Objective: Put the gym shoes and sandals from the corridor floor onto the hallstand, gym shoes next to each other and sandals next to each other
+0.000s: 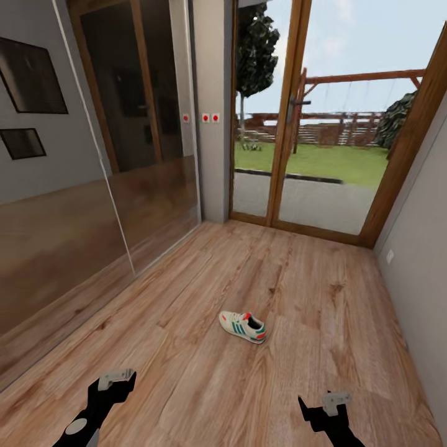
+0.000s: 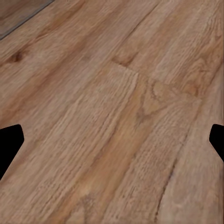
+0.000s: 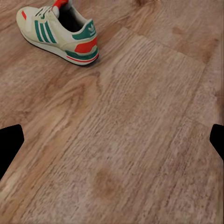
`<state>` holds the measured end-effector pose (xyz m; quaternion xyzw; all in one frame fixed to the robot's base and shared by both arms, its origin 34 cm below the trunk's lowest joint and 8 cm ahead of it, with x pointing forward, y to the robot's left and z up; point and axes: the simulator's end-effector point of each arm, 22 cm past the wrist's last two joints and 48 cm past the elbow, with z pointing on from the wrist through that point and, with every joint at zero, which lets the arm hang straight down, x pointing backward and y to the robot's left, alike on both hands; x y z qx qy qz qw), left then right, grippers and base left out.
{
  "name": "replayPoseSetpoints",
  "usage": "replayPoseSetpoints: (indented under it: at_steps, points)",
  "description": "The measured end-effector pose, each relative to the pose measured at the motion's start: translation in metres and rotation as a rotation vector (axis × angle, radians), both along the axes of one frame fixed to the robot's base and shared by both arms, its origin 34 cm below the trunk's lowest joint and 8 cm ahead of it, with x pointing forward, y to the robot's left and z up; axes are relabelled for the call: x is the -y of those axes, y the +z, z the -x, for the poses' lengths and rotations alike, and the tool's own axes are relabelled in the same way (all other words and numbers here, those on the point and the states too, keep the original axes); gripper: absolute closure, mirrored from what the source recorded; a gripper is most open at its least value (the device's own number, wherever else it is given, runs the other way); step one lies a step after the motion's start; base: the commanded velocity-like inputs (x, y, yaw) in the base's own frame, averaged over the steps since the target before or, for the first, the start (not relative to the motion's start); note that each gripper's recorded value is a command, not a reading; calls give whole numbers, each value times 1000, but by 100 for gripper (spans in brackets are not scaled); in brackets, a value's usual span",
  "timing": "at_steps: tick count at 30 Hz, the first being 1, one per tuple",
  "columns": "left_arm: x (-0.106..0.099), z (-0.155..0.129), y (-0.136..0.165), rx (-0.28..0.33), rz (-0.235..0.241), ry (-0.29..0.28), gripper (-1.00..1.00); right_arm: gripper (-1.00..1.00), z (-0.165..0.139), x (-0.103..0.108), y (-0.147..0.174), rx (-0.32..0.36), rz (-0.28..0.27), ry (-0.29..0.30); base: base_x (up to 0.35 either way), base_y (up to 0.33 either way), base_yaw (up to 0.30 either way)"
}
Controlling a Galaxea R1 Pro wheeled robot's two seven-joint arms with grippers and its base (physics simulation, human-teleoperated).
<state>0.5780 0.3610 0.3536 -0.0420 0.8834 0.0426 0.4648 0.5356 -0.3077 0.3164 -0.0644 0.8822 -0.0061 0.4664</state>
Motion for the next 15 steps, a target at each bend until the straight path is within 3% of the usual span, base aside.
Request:
replayPoseSetpoints:
  at_steps: [15]
  points:
    - [-1, 0, 1, 2, -2, 1, -100, -100, 0, -1, 0, 0, -2, 2, 177, -208, 1]
